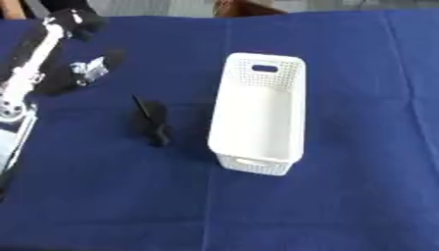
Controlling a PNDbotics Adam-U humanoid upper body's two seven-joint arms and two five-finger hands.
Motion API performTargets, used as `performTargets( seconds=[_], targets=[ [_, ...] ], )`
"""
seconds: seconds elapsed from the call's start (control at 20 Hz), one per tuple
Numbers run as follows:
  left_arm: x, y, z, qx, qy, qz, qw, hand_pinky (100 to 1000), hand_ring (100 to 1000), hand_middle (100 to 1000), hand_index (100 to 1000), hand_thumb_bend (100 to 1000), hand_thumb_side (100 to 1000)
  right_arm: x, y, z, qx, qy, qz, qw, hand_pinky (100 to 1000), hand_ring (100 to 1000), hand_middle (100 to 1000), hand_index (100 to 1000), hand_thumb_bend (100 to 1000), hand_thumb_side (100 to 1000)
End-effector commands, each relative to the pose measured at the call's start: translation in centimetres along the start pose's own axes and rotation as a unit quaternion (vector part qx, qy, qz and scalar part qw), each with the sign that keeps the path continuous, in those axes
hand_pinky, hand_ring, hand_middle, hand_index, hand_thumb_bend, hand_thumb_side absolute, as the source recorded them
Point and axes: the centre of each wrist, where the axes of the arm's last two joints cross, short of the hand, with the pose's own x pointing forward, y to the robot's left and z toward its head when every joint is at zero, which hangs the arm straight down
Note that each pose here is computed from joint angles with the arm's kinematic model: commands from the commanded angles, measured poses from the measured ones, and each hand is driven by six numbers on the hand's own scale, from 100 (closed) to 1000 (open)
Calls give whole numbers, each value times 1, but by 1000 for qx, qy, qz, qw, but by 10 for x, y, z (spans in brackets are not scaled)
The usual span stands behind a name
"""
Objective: Pick up objects on the table and place them in the box.
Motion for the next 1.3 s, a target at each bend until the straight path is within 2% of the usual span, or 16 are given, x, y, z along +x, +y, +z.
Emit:
performTargets(
  seconds=[0.05, 0.25, 0.85, 1.3],
  targets=[
    [8, 15, -3, -21, -22, -49, 998, 763, 757, 764, 818, 899, 614, 5, -8, -4, 0, -12, 14, 1000, 597, 707, 814, 943, 100, 792],
    [13, 20, -4, -37, -30, -64, 997, 768, 759, 766, 823, 910, 604, 5, -8, -4, -1, -10, 14, 1000, 597, 707, 815, 943, 100, 792],
    [14, 20, -3, -37, -37, -58, 997, 765, 759, 764, 827, 900, 636, 5, -8, -3, -4, -10, 13, 1000, 597, 708, 816, 943, 100, 793],
    [13, 12, -4, -42, -42, -29, 998, 763, 754, 759, 825, 892, 666, 4, -8, -2, -5, -9, 13, 1000, 597, 706, 812, 940, 100, 792]
  ],
)
